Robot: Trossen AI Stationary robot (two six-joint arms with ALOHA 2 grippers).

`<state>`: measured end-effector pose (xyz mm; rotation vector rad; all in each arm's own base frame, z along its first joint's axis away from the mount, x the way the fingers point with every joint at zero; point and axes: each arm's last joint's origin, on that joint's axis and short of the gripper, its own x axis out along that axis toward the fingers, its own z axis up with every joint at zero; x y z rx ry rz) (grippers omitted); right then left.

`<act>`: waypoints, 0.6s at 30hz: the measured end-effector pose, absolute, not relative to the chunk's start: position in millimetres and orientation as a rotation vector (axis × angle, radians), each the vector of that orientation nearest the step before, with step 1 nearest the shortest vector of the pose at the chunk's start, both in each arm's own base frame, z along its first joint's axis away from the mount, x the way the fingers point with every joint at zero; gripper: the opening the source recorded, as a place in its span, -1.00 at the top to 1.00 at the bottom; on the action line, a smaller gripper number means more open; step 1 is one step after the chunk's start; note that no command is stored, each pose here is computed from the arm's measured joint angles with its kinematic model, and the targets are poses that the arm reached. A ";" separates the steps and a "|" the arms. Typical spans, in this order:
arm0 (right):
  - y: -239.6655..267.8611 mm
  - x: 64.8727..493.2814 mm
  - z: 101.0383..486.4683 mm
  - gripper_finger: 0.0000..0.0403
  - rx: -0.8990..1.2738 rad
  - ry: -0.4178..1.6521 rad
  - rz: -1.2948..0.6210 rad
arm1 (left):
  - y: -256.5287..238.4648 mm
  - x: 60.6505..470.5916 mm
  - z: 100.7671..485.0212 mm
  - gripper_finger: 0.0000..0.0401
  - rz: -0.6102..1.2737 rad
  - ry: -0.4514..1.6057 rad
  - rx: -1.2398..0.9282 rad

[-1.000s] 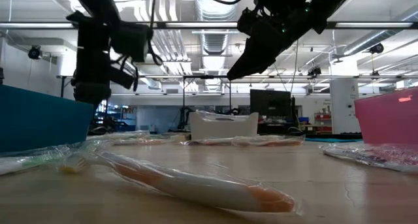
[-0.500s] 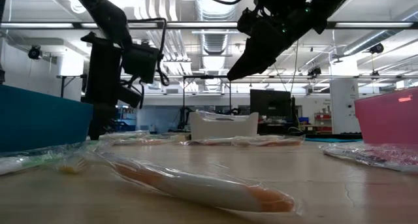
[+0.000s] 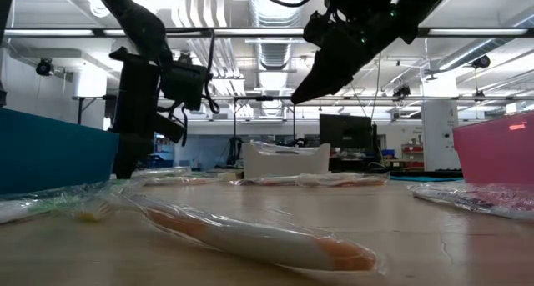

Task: Pick & Place Toothbrushes
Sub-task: Put the green toothbrush into the pink bin

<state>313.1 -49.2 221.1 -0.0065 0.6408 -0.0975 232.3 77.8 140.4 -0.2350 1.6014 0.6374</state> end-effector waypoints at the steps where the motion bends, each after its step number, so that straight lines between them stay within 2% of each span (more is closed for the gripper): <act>1: -49.2 312.9 220.9 0.31 -0.007 0.643 -0.098 | 77.7 232.5 140.5 0.41 0.629 1.601 -0.232; 11: -49.2 312.7 220.6 0.48 -0.007 0.645 -0.097 | 77.3 232.3 142.2 0.88 0.607 1.593 -0.226; 14: -49.1 312.7 220.5 0.54 -0.007 0.646 -0.097 | 76.5 229.6 146.6 0.94 0.607 1.587 -0.225; 18: -49.2 312.5 220.1 0.61 -0.014 0.648 -0.095 | 75.2 223.5 158.1 0.91 0.619 1.587 -0.214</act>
